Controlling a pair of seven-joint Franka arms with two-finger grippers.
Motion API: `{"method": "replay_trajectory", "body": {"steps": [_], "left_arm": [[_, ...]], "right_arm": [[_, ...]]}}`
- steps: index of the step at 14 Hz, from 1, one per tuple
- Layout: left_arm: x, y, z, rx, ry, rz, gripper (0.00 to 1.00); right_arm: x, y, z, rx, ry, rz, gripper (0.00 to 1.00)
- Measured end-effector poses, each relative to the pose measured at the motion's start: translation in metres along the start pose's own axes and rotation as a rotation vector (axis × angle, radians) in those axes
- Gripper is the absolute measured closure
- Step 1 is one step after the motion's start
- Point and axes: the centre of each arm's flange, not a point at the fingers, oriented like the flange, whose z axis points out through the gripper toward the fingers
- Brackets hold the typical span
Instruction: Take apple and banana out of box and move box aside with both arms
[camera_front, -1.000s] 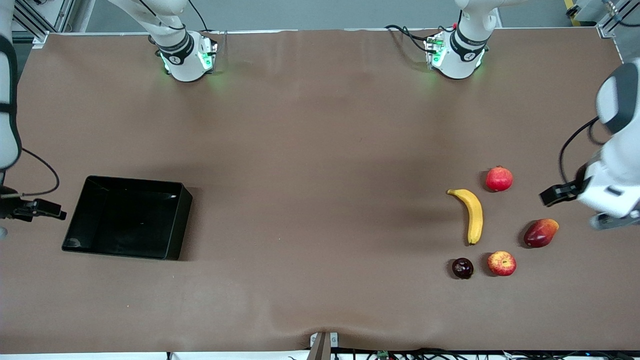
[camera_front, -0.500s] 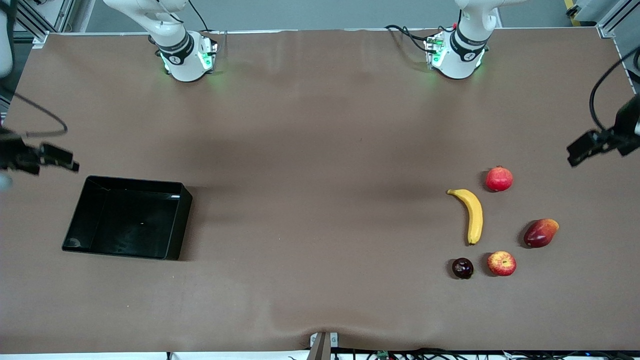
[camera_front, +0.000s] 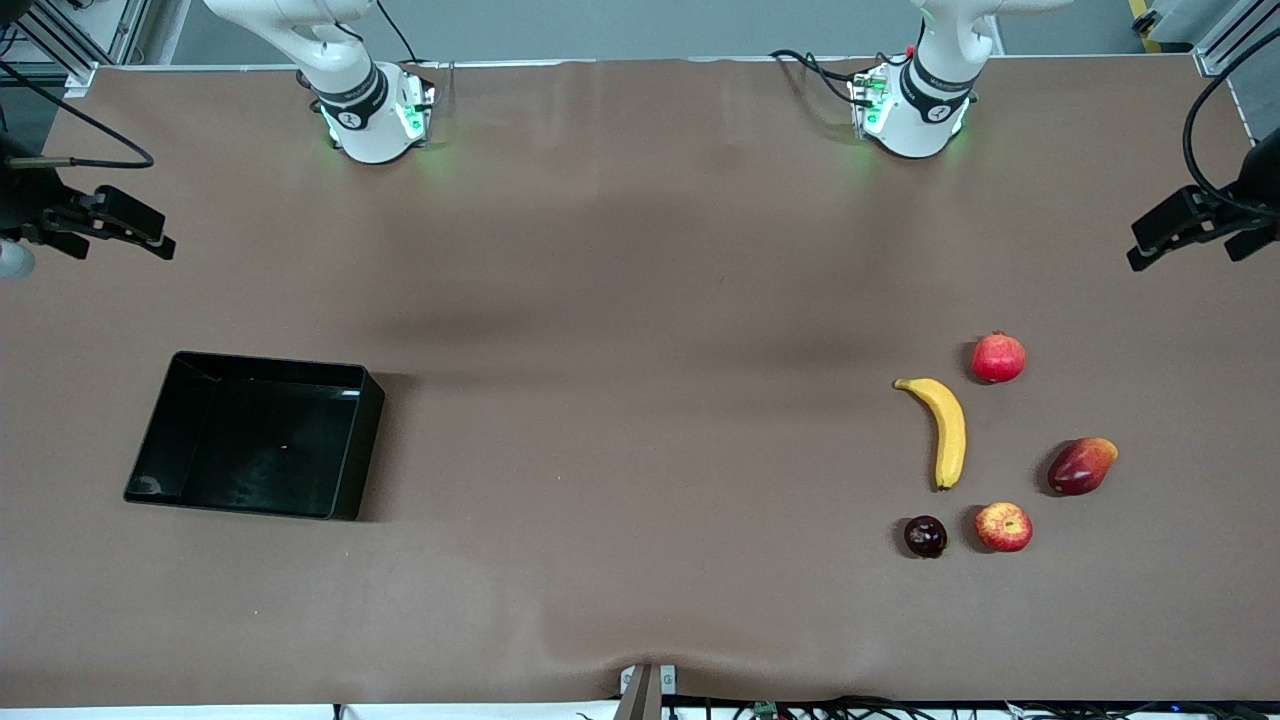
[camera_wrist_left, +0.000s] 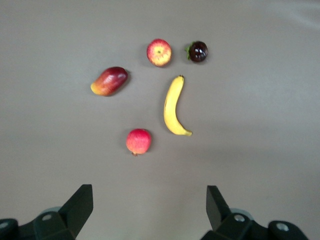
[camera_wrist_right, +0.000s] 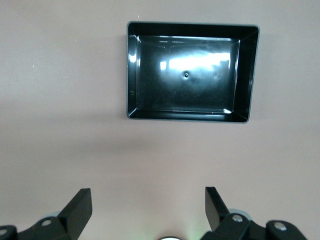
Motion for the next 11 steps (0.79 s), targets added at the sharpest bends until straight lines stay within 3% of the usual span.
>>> {"method": "replay_trajectory", "body": {"steps": [11], "left_arm": [[-0.0121,0.0082,0.0092,-0.002,-0.034,0.025,0.0]], "right_arm": [[0.0025,0.008,-0.0013,0.001,0.02,0.015,0.0]]}}
